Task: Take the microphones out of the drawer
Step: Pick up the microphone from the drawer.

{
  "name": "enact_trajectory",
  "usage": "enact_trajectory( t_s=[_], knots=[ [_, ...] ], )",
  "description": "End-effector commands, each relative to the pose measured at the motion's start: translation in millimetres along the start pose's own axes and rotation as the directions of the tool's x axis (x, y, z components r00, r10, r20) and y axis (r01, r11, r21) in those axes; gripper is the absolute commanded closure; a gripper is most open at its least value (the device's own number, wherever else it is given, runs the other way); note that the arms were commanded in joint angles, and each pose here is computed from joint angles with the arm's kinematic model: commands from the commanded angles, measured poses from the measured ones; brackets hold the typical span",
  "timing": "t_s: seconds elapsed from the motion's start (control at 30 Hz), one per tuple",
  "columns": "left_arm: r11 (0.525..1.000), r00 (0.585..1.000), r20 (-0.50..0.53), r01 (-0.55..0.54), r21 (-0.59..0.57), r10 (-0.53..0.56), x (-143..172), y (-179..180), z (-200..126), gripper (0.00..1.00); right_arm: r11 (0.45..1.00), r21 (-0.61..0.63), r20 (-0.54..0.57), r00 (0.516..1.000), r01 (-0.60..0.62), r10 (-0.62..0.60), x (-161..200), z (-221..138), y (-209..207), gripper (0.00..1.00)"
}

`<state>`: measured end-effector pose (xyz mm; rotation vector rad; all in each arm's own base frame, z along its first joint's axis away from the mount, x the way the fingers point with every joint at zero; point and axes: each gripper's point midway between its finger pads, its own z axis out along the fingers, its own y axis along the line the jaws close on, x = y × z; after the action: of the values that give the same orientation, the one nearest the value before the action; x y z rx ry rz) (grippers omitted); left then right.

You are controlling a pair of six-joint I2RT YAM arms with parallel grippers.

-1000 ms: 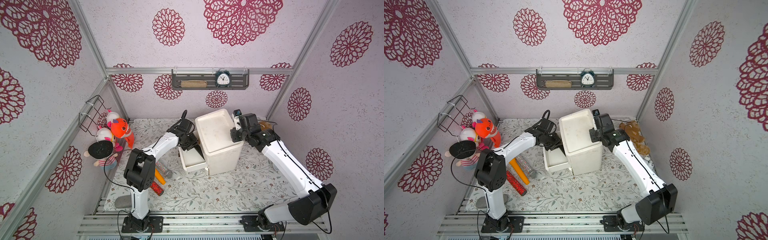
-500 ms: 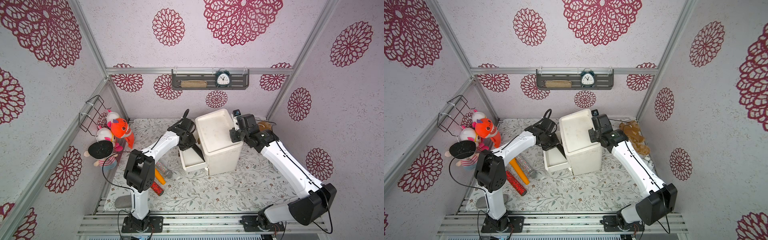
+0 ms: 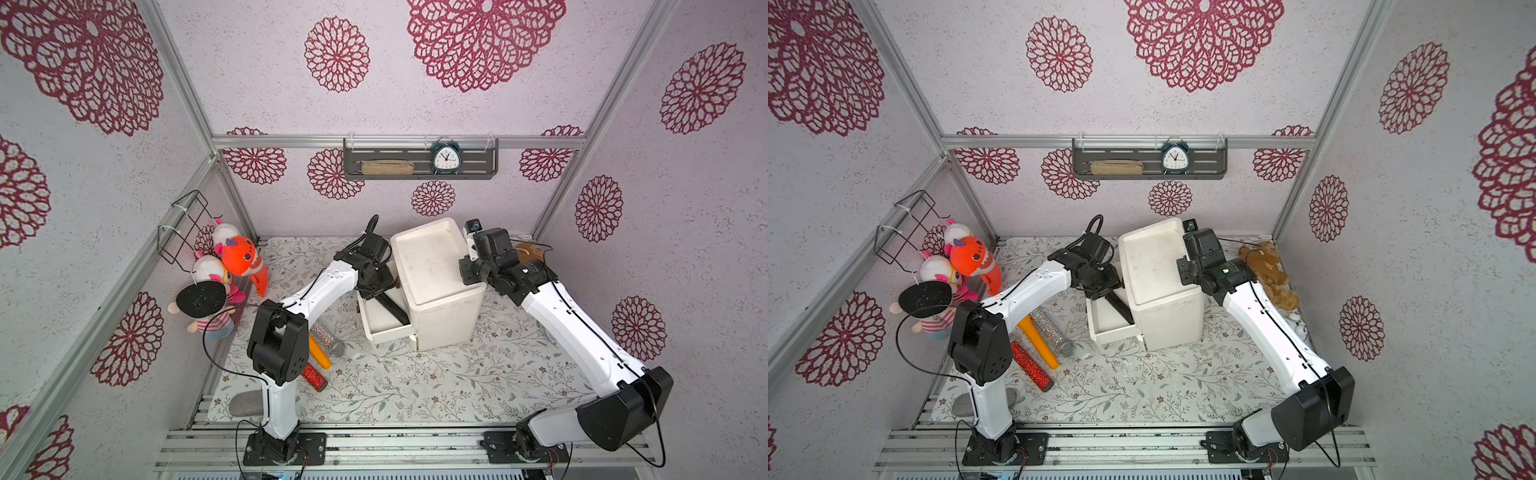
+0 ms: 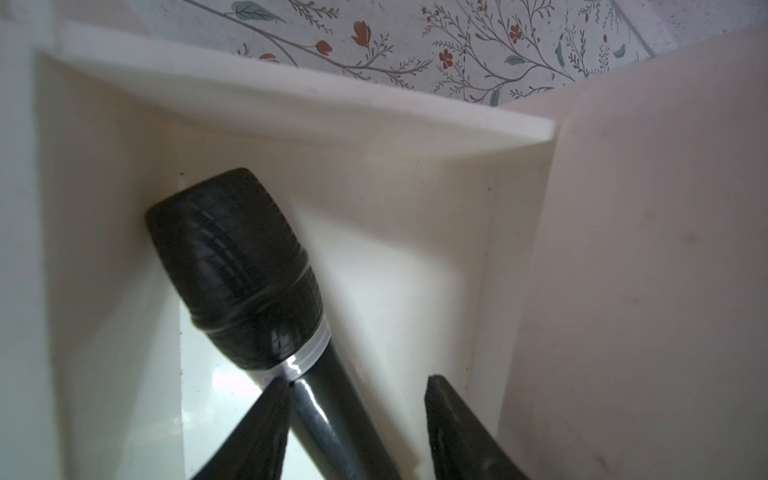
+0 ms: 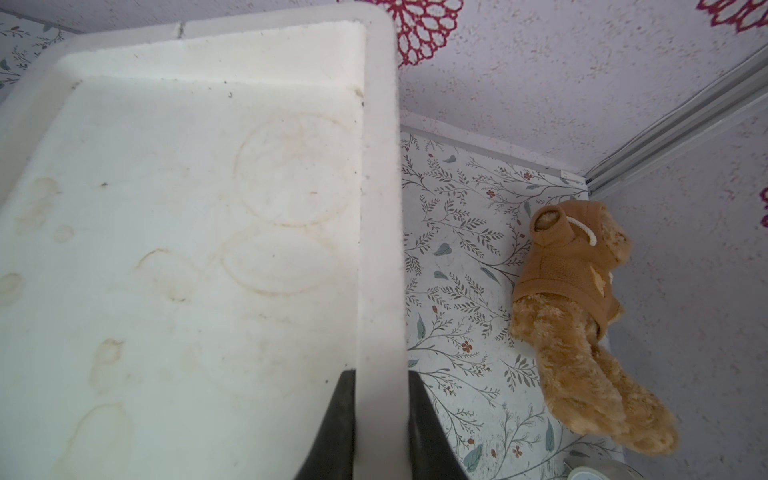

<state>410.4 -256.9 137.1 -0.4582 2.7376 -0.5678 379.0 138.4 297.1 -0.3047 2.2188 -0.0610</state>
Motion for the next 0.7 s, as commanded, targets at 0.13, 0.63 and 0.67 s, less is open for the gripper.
enact_trajectory(
  t_s=[0.13,0.63,0.67],
  knots=[
    [1.0,0.996,-0.084,0.014,0.021,-0.012,23.3,0.8,-11.3,0.38,0.987,0.078,0.375,0.921,-0.144,0.105,-92.0,-59.0,-35.1,1.0],
    [0.997,0.99,-0.119,0.076,-0.028,-0.079,39.5,19.7,16.6,0.32,0.989,0.049,0.376,0.92,-0.137,0.109,-89.6,-56.0,-29.9,1.0],
    [0.996,0.99,-0.116,0.078,-0.033,-0.082,38.5,20.8,18.6,0.3,0.99,0.043,0.379,0.919,-0.135,0.109,-90.3,-56.6,-28.8,1.0]
  ],
)
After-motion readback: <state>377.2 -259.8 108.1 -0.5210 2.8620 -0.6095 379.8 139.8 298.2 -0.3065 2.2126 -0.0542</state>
